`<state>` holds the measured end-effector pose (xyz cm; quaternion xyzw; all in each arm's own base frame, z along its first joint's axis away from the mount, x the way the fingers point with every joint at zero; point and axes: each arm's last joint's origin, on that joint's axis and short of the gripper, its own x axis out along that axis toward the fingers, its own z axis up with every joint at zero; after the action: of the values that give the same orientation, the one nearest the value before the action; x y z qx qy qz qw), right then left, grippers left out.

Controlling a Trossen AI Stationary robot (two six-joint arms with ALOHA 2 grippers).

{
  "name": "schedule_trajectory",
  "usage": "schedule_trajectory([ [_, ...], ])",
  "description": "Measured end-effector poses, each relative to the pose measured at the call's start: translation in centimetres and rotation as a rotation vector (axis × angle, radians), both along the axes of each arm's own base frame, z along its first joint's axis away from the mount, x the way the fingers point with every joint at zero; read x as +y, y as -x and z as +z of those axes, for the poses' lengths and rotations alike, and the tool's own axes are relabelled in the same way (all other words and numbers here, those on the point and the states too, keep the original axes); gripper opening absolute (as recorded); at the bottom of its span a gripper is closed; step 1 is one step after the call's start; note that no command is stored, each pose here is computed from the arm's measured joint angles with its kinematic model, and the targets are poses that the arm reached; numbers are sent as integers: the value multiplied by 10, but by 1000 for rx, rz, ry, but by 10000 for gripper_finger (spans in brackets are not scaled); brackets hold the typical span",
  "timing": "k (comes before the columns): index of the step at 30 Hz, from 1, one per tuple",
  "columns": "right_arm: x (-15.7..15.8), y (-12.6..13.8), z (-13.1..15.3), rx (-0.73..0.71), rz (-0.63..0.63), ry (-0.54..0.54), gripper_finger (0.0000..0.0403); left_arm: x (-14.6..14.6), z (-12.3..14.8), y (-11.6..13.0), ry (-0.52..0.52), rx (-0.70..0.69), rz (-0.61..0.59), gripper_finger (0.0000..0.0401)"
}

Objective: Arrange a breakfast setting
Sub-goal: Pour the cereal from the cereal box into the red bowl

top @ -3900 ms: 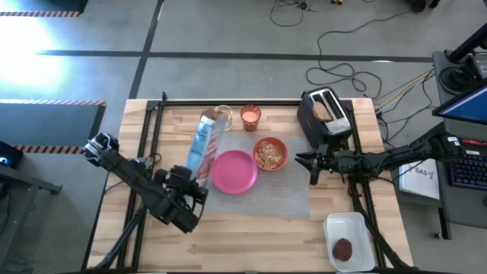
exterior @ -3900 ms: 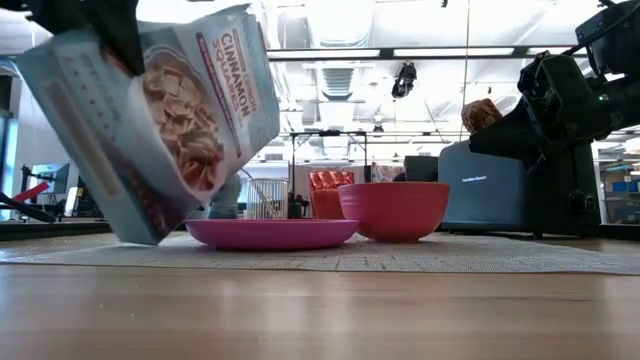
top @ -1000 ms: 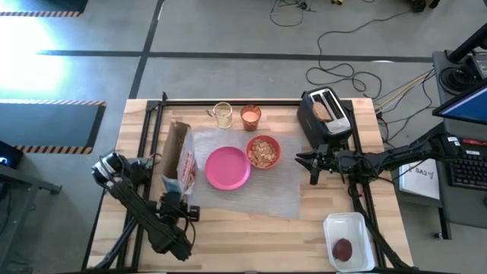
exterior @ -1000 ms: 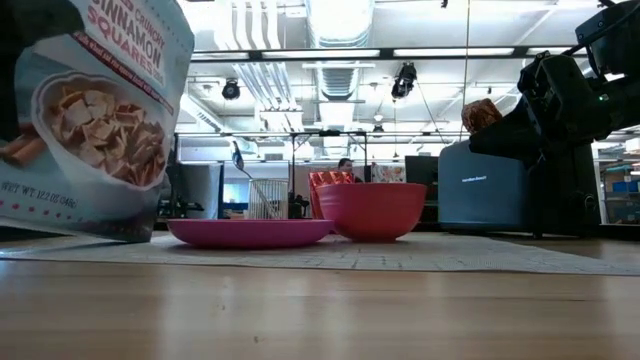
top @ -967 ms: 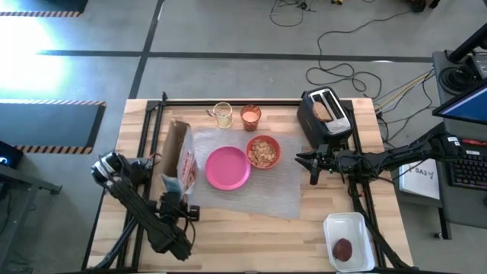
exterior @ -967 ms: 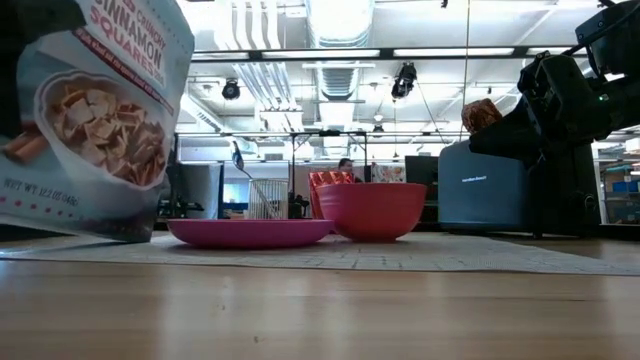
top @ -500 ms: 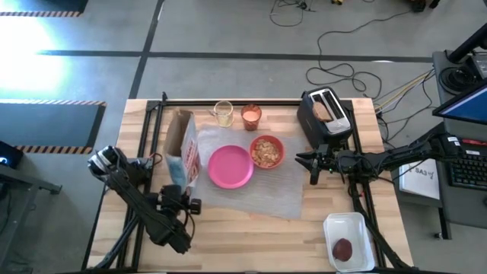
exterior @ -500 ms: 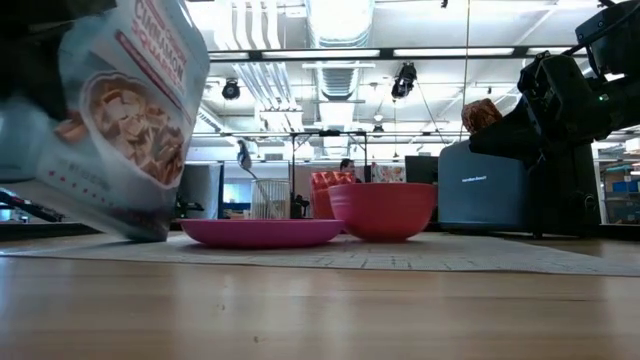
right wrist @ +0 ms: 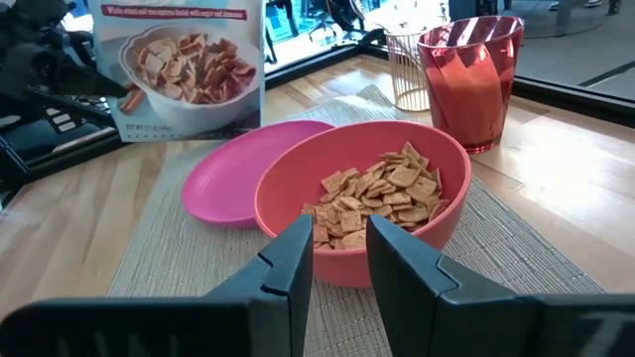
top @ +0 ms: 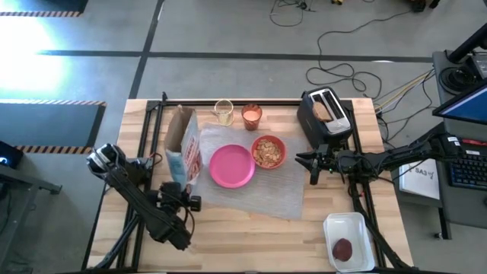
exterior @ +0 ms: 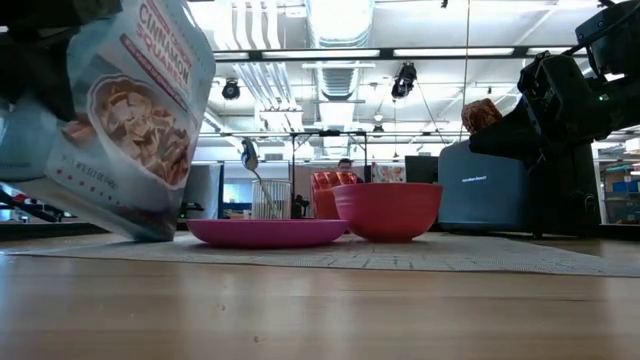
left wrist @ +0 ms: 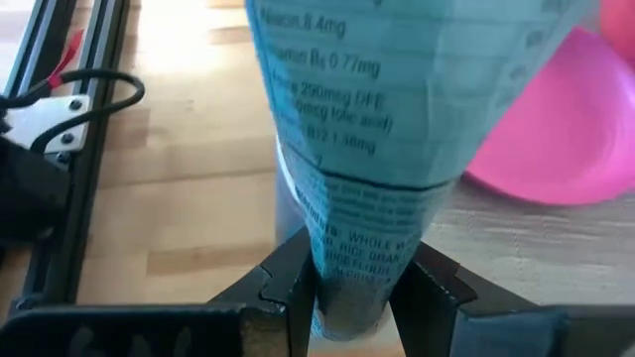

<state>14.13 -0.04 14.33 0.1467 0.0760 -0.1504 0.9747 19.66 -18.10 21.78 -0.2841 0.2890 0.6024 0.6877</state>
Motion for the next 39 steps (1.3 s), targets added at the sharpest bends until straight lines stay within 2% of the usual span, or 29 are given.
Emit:
schedule_trajectory([
  [10,0,0,0,0,0,0,86,-23,-16,-13,110,-25,13,93],
  [18,0,0,0,0,0,0,86,-29,-26,-15,114,-35,7,94],
  [21,0,0,0,0,0,0,86,-33,-30,-18,155,-45,14,104],
  [24,0,0,0,0,0,0,86,-37,-36,-20,188,-36,17,127],
  [28,0,0,0,0,0,0,86,-40,-39,-20,177,-31,7,175],
  [34,0,0,0,0,0,0,86,-44,-27,-19,97,-70,-63,254],
  [39,0,0,0,0,0,0,86,-48,-14,-17,48,-95,-105,290],
])
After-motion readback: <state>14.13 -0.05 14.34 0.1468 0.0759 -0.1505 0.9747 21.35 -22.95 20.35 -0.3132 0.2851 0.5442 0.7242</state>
